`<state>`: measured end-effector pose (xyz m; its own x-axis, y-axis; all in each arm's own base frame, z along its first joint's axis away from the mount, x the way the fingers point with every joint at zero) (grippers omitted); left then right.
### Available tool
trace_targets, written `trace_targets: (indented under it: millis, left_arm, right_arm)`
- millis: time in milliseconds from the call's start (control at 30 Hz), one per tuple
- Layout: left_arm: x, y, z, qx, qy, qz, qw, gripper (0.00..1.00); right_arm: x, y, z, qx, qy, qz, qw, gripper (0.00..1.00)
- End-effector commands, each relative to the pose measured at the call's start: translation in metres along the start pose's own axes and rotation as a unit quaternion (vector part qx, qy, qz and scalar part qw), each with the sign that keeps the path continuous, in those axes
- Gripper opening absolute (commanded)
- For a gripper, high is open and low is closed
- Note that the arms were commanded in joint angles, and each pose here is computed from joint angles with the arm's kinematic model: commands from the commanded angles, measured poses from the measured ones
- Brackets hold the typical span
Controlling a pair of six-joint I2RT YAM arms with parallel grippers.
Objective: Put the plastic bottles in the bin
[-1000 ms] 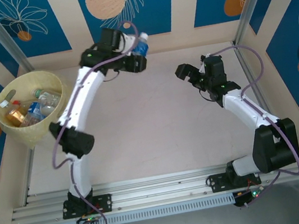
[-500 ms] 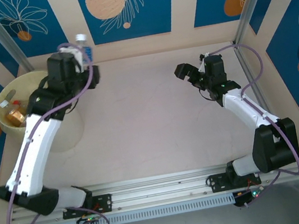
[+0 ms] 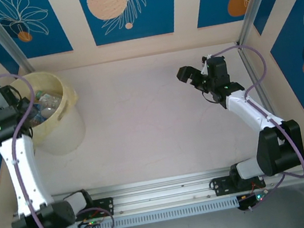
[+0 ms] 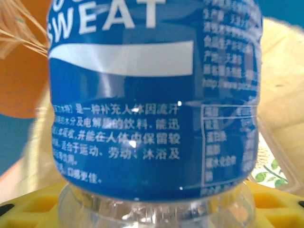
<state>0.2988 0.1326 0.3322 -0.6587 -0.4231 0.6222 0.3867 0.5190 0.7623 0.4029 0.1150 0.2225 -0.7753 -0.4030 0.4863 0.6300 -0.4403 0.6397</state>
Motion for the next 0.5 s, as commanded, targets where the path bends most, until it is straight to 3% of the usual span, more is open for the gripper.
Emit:
trace_targets:
  millis: [0, 133, 300, 467]
  left_arm:
    - [-0.011, 0.004, -0.023, -0.005, -0.063, 0.032, 0.997, 0.61]
    - [-0.01, 0.021, -0.039, -0.016, -0.092, 0.032, 0.995, 0.86]
    - [0.001, 0.046, -0.03, -0.009, -0.048, 0.006, 0.999, 0.95]
    - [0.036, 0.048, -0.061, -0.017, -0.119, -0.023, 0.992, 1.0]
  right_arm:
    - [0.01, 0.008, 0.01, 0.017, 0.005, -0.013, 1.0, 0.99]
    - [0.012, 0.008, 0.008, 0.017, -0.002, -0.017, 1.0, 0.99]
    - [0.015, 0.009, 0.008, 0.016, -0.006, -0.023, 1.0, 0.99]
    - [0.021, 0.012, 0.006, 0.021, -0.019, -0.037, 0.999, 0.99]
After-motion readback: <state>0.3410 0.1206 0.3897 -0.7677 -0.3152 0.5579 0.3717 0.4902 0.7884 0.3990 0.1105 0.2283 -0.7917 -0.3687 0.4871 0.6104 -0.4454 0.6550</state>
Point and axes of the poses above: each hand's point on the last joint's axis, 136 mm out from that joint toward the fingers, its own x axis back along the fingers, its own z axis along the line the jaws close on, y = z × x, the point moved 1 cm from there along x, back along the fingers, and after that the axes turned 6 degrees about x, right-handed, at the moved point
